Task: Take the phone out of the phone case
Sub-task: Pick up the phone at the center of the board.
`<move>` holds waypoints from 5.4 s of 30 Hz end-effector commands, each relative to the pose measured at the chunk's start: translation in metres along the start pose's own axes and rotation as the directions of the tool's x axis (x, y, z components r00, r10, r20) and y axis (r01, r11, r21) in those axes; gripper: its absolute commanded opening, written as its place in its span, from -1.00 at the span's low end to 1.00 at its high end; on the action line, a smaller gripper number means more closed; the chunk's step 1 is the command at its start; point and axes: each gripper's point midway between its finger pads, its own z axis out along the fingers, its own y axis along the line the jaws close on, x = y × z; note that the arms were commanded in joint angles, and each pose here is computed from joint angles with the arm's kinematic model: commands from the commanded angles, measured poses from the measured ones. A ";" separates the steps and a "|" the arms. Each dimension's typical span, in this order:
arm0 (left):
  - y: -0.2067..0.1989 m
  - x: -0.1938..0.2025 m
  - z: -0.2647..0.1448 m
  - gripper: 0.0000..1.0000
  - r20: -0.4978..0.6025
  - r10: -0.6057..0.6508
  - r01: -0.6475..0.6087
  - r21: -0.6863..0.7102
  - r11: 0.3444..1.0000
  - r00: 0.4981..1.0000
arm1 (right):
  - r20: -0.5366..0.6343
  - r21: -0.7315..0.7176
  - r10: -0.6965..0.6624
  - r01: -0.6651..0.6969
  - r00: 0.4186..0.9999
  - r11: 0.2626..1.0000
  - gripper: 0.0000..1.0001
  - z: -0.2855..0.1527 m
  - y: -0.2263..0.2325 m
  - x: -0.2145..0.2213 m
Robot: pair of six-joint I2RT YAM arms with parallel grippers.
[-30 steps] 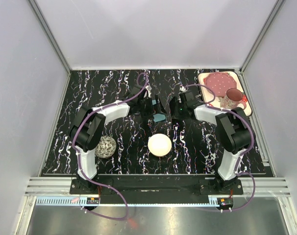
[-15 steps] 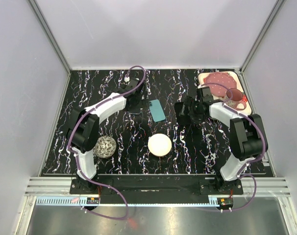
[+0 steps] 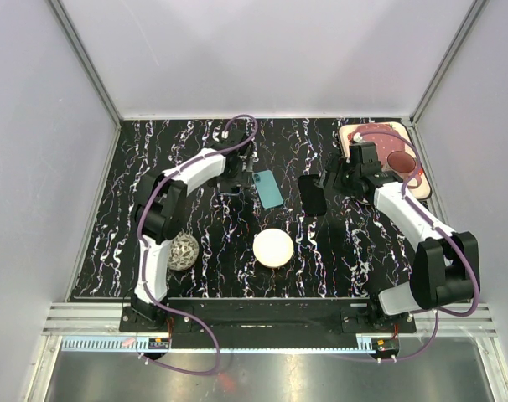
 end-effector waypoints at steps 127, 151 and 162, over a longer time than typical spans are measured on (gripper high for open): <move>-0.023 -0.049 -0.227 0.94 -0.054 -0.333 0.159 0.941 0.298 0.941 | -0.214 -0.960 -0.181 -0.173 0.960 0.219 -1.00 -0.101 0.252 -0.006; -0.073 -0.072 -0.261 -0.56 -0.108 -0.310 0.136 0.988 0.070 0.945 | -0.312 -0.938 -0.191 -0.270 0.931 0.216 -1.00 -0.090 0.263 0.016; -0.049 -0.086 -0.284 -1.00 -0.067 -0.416 0.124 0.986 0.111 0.907 | -0.336 -0.850 -0.047 -0.282 0.941 0.446 0.55 -0.058 0.229 0.025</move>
